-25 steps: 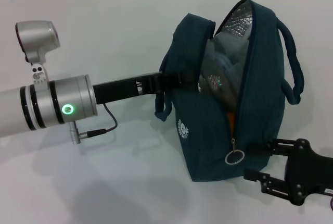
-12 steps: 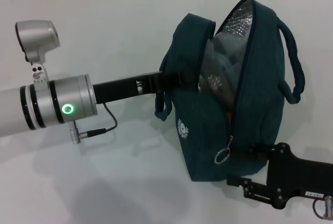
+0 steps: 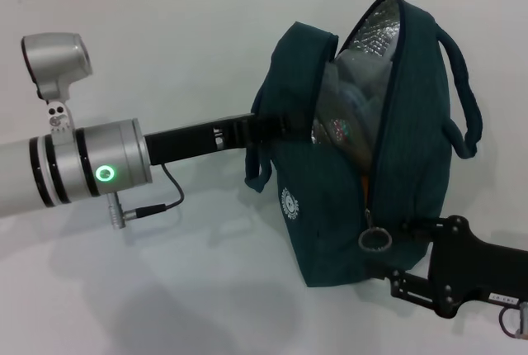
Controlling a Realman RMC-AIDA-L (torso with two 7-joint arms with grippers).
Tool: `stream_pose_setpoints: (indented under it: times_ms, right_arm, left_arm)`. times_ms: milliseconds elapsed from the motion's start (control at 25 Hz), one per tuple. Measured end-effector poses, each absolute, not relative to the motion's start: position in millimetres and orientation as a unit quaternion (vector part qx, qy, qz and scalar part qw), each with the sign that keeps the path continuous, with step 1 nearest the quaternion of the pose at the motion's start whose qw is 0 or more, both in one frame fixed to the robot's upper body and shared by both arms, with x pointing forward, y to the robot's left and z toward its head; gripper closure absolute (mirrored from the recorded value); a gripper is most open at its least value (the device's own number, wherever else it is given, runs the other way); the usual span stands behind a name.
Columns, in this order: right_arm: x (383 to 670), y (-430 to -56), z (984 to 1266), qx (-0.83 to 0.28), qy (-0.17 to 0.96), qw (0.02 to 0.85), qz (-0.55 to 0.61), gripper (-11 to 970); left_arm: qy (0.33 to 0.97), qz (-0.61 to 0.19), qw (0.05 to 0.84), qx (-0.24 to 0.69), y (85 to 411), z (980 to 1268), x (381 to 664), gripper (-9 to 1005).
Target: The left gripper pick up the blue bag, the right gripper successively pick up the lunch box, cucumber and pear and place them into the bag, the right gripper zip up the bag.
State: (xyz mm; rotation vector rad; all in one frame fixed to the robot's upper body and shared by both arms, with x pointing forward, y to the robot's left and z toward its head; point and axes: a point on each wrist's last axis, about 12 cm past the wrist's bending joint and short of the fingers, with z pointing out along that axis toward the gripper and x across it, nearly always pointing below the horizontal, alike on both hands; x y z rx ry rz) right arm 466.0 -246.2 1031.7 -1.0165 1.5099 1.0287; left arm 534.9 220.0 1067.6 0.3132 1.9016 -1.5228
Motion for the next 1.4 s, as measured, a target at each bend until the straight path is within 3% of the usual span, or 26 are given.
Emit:
stream_pose_setpoints:
  times_ms: [800, 1000, 1400]
  right_arm:
    - [470.1, -243.4, 1032.0, -0.421, 0.626, 0.504, 0.421, 580]
    - [470.5, -242.4, 1032.6, -0.42, 0.625, 0.504, 0.423, 772]
    - [471.0, -240.5, 1032.2, -0.424, 0.625, 0.499, 0.425, 845]
  left_arm:
    - [0.729, -0.584, 0.337, 0.122, 219.8, 1068.5, 536.1, 912]
    - [0.728, -0.582, 0.339, 0.124, 219.8, 1068.5, 536.1, 910]
    - [0.728, -0.582, 0.34, 0.124, 219.2, 1067.9, 535.8, 906]
